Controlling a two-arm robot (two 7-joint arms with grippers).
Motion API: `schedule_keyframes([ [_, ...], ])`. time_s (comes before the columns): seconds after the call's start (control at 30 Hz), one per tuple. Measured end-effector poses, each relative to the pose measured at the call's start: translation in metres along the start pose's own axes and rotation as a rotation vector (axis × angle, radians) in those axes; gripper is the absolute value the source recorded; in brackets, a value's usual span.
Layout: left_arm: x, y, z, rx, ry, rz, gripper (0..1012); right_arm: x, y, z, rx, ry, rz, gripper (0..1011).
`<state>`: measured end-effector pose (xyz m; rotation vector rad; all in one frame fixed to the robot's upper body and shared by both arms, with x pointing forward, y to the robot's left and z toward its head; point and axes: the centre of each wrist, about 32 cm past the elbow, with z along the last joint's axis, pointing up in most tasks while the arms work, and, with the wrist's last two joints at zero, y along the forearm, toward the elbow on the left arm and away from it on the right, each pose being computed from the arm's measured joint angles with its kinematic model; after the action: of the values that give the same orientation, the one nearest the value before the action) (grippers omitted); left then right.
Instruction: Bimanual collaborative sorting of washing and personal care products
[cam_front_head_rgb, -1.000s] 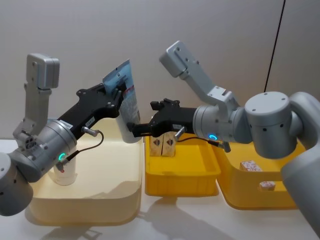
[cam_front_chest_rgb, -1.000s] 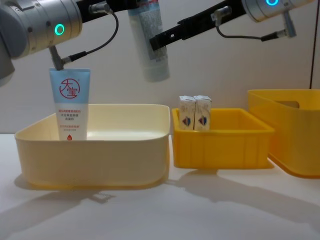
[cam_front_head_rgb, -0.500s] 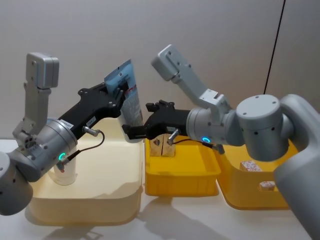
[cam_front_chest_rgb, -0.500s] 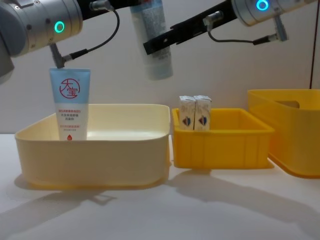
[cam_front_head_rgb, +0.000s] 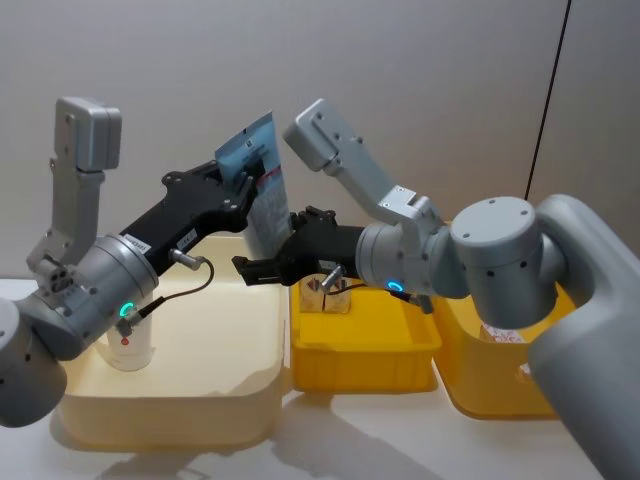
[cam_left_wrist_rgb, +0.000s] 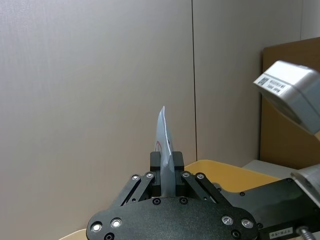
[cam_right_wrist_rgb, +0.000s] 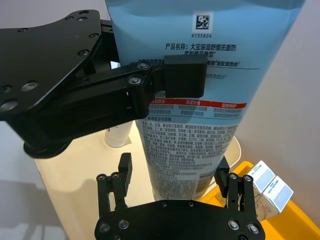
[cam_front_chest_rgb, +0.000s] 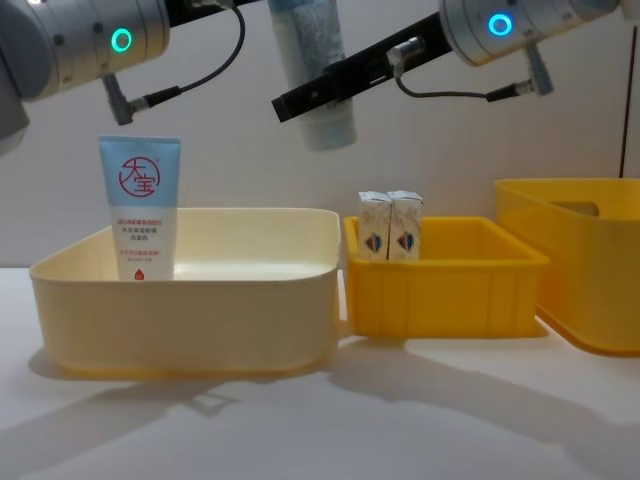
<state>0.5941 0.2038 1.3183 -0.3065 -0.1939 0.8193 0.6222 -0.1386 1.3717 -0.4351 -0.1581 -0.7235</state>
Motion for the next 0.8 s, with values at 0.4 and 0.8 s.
schedule_keyframes([
  [0.4,-0.0021,-0.0018,0.0028,-0.004,0.003,-0.015,140,-0.004,0.009,0.000,0.005,0.002,-0.017,1001],
  [0.8,-0.0027,-0.0023,0.0030,0.002,0.004,-0.014,139,-0.007,0.016,-0.002,0.009,0.012,-0.024,1001],
])
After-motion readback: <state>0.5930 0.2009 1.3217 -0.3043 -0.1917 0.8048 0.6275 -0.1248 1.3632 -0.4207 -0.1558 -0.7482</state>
